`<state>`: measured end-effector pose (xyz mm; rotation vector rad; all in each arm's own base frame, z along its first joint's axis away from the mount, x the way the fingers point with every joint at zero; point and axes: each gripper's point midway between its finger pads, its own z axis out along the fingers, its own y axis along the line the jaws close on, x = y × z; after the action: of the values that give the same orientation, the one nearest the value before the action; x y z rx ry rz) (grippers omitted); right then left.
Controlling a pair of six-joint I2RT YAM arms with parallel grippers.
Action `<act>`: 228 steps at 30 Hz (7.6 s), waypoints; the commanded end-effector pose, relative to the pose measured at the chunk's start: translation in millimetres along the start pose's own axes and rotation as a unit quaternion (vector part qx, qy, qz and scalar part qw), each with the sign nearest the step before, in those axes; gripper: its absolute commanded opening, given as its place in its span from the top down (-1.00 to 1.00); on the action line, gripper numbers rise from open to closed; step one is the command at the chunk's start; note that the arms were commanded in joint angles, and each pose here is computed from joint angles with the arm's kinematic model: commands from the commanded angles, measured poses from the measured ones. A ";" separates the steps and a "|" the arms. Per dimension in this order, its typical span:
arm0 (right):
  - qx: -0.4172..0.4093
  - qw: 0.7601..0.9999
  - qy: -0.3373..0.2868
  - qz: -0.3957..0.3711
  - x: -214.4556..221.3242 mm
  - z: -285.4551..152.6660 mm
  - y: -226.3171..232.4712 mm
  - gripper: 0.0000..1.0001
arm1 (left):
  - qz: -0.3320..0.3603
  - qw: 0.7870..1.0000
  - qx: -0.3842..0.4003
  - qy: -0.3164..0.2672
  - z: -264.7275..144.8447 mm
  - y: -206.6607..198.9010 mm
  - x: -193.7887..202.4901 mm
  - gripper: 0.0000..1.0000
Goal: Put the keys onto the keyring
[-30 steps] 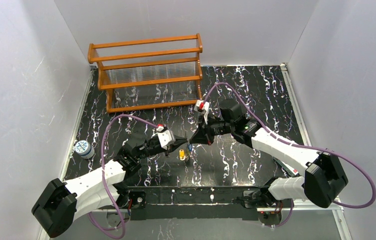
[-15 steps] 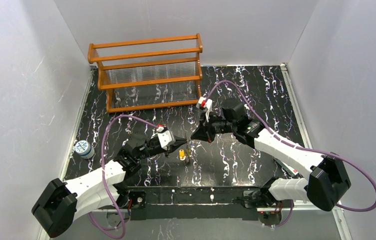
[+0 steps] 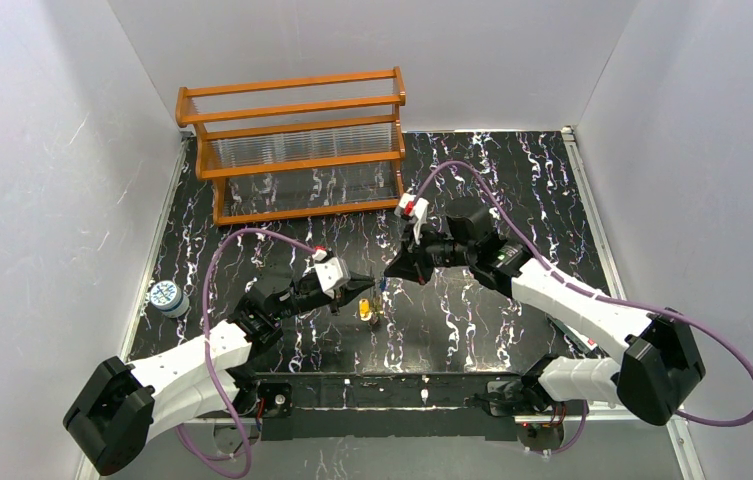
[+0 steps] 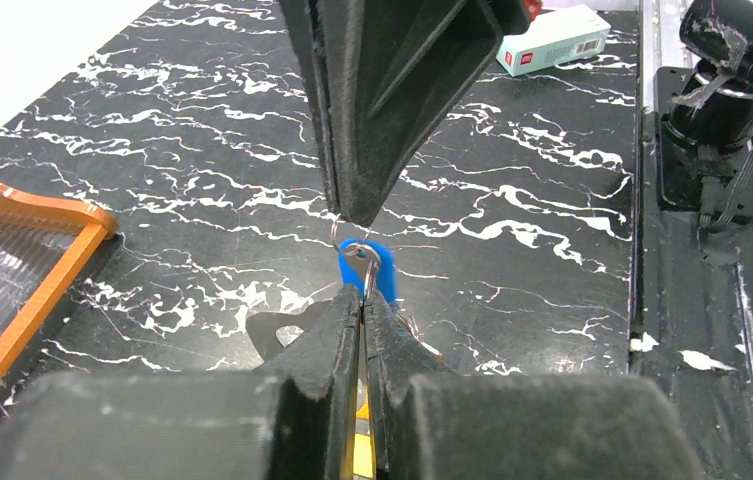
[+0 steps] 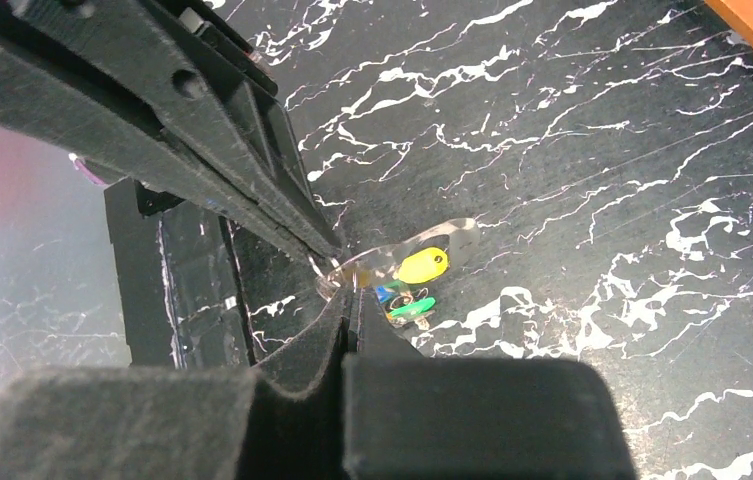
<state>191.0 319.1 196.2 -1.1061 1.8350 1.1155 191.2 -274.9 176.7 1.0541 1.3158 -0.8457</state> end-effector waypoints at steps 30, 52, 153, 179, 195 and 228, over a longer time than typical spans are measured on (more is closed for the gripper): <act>0.002 0.998 -0.027 -0.057 -22.1 6.7 11.8 0.97 | -0.106 0.993 -0.029 -0.040 7.6 6.6 -29.3 1.00; 0.057 0.998 -0.011 -0.036 -3.8 6.4 -8.6 0.97 | -0.113 0.992 -0.024 -0.049 6.4 4.3 -35.1 1.00; 0.067 0.939 -0.206 -0.268 -23.8 -30.0 37.6 -0.74 | -0.038 0.993 0.020 -0.114 -18.9 -23.9 -36.3 1.00; -0.076 0.901 -0.198 -0.378 -11.2 -12.5 79.6 0.02 | 0.030 0.978 0.095 -0.182 -29.3 -52.1 -67.5 1.00; -0.058 0.892 -0.232 -0.383 -32.6 -25.2 84.0 0.14 | 0.026 0.978 0.100 -0.183 -27.2 -53.2 -67.9 1.00; -0.031 0.950 -0.028 -0.311 2.8 6.7 43.3 0.97 | -0.002 0.997 0.001 -0.078 -22.2 -17.9 -34.6 0.08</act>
<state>142.2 337.2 202.1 -1.5002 1.1710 0.8721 145.7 -264.9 220.6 0.9416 1.0705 -1.0236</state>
